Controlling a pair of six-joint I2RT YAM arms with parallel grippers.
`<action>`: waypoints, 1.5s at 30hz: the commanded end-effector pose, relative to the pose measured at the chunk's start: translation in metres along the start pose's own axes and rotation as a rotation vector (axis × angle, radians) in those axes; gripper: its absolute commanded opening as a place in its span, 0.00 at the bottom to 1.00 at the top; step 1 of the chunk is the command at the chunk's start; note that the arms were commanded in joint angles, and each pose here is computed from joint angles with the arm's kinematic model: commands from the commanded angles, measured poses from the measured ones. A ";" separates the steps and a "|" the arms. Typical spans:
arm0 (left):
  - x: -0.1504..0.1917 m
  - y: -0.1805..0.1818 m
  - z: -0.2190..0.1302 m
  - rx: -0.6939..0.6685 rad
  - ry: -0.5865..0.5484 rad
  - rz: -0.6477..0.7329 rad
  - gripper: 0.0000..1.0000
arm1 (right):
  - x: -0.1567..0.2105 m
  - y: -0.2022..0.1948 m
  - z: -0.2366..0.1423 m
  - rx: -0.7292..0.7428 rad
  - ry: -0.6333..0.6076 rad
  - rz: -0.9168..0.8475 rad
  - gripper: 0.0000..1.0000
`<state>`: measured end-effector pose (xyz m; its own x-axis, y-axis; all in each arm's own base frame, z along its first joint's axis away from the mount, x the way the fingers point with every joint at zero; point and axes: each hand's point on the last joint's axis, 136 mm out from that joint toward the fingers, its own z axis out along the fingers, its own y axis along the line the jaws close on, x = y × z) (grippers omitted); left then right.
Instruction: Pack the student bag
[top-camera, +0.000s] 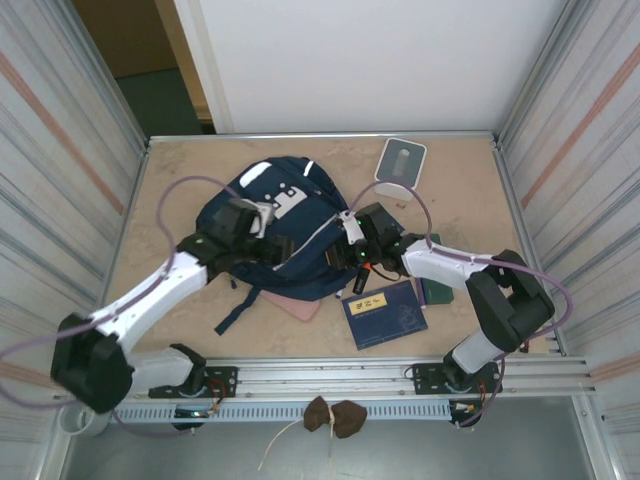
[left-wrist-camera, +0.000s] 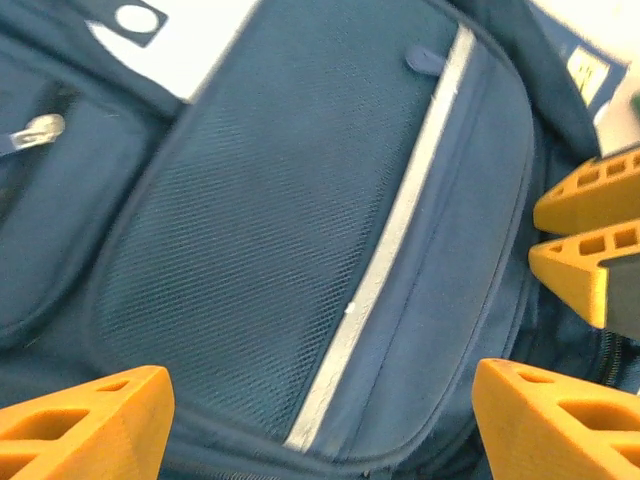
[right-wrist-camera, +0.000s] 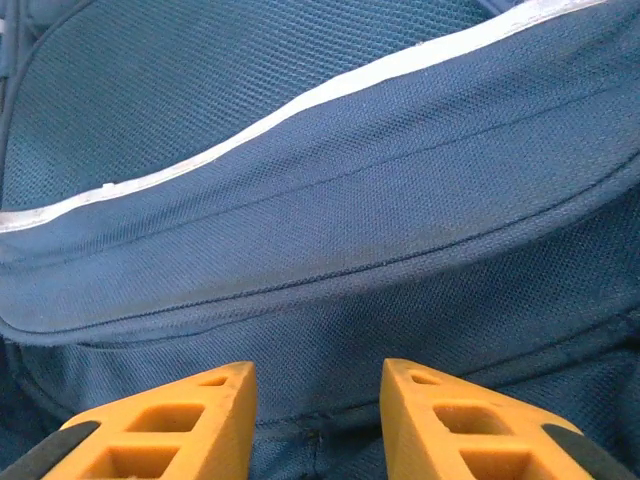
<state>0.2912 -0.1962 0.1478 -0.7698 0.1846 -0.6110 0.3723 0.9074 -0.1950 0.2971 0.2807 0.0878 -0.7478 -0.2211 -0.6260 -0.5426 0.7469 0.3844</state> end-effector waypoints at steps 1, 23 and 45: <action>-0.017 -0.014 0.022 -0.091 0.006 0.217 0.80 | 0.010 -0.007 -0.005 0.024 -0.056 0.097 0.33; -0.018 -0.045 0.080 -0.084 0.089 0.412 0.40 | 0.007 -0.020 -0.030 0.075 -0.116 0.098 0.44; -0.126 0.006 -0.073 0.451 -0.331 -0.271 0.00 | -0.013 -0.093 -0.115 0.330 -0.125 0.366 0.76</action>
<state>0.3573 -0.1864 0.2350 -0.6928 -0.1279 -0.7097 0.3845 0.7670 -0.5136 0.3105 0.1457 0.1396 -0.7731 0.1144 -0.6239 -0.1551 0.9197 0.3607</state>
